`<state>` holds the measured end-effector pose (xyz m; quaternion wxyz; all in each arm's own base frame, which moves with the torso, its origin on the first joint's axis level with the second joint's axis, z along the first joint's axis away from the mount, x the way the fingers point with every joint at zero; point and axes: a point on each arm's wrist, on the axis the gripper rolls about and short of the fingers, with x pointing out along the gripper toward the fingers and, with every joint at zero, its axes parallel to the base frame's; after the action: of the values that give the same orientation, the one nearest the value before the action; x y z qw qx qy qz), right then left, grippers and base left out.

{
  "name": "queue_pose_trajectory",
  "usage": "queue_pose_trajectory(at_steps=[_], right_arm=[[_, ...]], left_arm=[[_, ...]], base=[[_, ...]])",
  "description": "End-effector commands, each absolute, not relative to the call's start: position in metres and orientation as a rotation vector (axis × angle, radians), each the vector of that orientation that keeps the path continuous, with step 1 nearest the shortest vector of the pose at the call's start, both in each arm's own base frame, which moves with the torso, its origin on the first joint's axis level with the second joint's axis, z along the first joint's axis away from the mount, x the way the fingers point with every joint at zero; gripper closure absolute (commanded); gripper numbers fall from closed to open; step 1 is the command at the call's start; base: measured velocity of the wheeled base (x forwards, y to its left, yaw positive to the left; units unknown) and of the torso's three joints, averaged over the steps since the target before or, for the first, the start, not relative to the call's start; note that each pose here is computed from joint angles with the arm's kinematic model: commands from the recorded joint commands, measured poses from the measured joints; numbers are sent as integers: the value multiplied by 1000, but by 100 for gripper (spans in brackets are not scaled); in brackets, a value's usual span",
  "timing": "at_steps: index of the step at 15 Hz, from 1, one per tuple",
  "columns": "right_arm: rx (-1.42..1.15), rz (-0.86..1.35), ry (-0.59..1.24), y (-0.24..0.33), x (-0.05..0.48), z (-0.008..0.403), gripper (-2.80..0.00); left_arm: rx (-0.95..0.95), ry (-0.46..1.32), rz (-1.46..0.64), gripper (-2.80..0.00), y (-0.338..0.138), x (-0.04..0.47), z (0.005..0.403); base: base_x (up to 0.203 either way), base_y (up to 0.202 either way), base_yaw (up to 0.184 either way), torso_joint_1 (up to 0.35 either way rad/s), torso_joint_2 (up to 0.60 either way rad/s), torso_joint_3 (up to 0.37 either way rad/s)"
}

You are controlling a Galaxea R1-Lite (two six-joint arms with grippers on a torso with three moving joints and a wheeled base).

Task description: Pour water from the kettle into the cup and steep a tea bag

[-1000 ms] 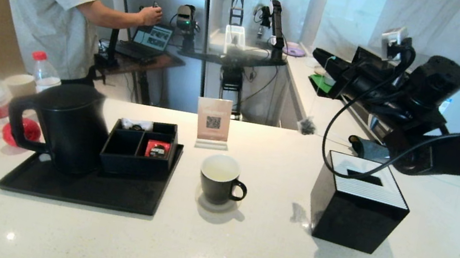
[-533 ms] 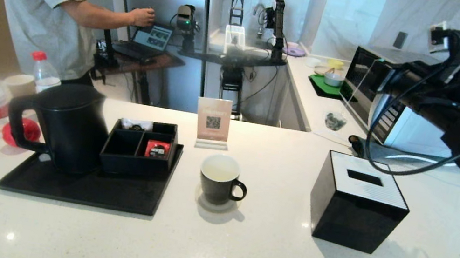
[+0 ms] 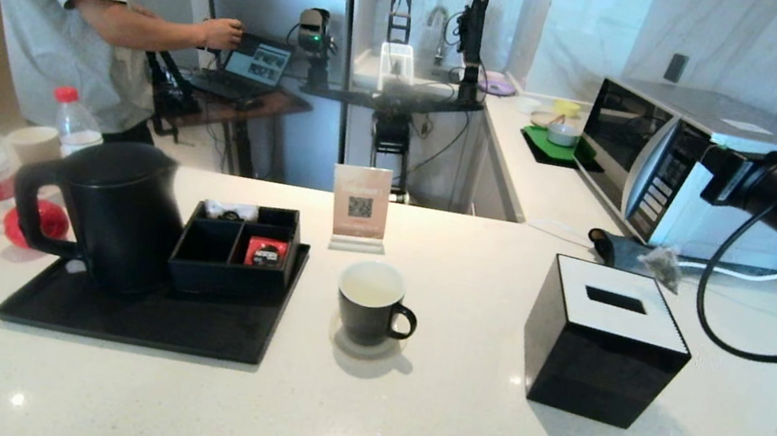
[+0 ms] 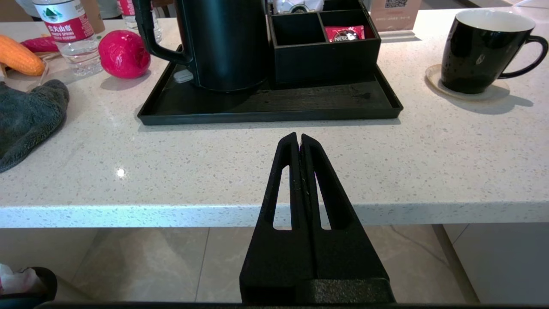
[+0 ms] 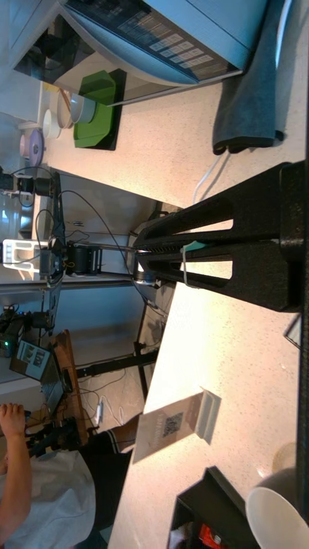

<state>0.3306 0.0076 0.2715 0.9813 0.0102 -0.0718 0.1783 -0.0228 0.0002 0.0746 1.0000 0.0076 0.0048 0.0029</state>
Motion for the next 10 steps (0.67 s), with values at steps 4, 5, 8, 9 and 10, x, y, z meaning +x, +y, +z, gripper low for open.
queue_pose_trajectory(at_steps=[4, 5, 8, 9, 10], right_arm=[[22, 364, -156, 7, 305, 277, 0], [23, 364, -151, 7, 304, 275, 0], [27, 374, -113, 11, 293, 264, 0], [28, 381, -100, 13, 287, 261, 0], [30, 385, -88, 14, 282, 257, 0]], left_arm=[[15, 9, 6, 0, 0, -23, 75], [15, 9, 6, 0, 0, -23, 75], [15, 9, 6, 0, 0, -23, 75], [15, 9, 6, 0, 0, -23, 75], [15, 9, 6, 0, 0, -23, 75]], base=[[0, 0, 0, 0, 0, 0], [0, 0, 0, 0, 0, 0], [0, 0, 0, 0, 0, 0], [0, 0, 0, 0, 0, 0], [0, 0, 0, 0, 0, 0]])
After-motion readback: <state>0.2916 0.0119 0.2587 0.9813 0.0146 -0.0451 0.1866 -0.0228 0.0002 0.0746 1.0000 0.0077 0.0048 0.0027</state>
